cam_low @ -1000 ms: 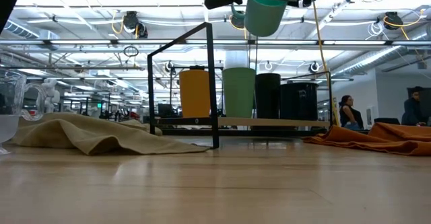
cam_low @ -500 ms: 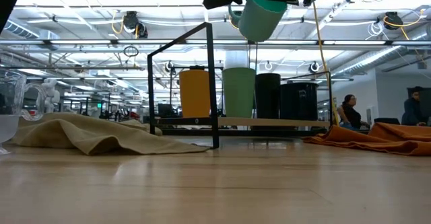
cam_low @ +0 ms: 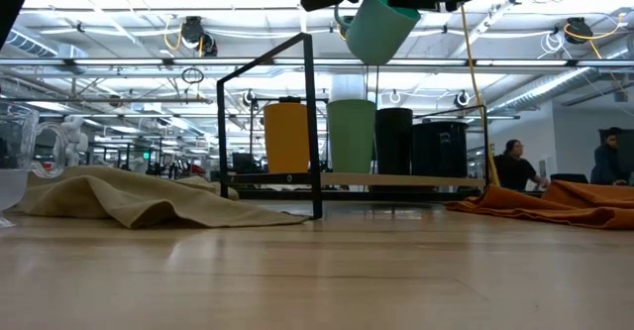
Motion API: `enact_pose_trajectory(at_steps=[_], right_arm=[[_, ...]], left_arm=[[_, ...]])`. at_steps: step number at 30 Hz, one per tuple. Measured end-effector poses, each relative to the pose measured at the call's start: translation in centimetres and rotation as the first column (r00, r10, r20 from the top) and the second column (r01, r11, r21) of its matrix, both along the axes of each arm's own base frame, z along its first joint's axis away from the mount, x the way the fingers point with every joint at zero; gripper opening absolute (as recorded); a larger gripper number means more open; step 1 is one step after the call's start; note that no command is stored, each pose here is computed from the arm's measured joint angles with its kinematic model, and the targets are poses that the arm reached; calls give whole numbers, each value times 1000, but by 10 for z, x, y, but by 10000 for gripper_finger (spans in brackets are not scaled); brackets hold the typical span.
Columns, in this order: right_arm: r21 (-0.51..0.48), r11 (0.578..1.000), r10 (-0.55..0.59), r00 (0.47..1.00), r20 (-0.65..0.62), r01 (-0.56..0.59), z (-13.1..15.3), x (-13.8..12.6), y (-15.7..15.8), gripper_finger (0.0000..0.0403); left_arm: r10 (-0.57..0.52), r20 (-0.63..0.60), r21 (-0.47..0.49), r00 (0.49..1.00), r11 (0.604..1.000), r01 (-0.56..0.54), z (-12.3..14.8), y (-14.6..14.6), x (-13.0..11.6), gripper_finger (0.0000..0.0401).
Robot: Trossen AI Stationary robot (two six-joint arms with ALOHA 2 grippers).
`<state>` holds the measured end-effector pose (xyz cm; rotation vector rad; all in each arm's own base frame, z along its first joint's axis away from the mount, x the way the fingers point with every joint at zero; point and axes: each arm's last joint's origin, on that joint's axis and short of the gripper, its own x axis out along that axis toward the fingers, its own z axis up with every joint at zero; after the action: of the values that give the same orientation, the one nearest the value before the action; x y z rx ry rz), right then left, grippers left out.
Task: Stack small to large cups/mugs on shelf
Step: Put the light blue mug on the shelf
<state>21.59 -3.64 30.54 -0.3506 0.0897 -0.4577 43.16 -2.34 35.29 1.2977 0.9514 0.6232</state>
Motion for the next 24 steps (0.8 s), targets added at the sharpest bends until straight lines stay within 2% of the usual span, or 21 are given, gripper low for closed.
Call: enact_pose_trajectory(at_steps=[8,15,24], right_arm=[[7,1000,-20,1000,7,20,0,0,0,2],[23,999,-23,999,23,22,1,-1,0,0],[22,1000,-22,999,32,21,3,-3,0,0]], left_arm=[[4,19,-3,1000,1000,-4,1,1,1,51],[29,56,3,998,1000,-29,5,1,1,116],[38,51,14,998,999,-39,5,1,0,110]])
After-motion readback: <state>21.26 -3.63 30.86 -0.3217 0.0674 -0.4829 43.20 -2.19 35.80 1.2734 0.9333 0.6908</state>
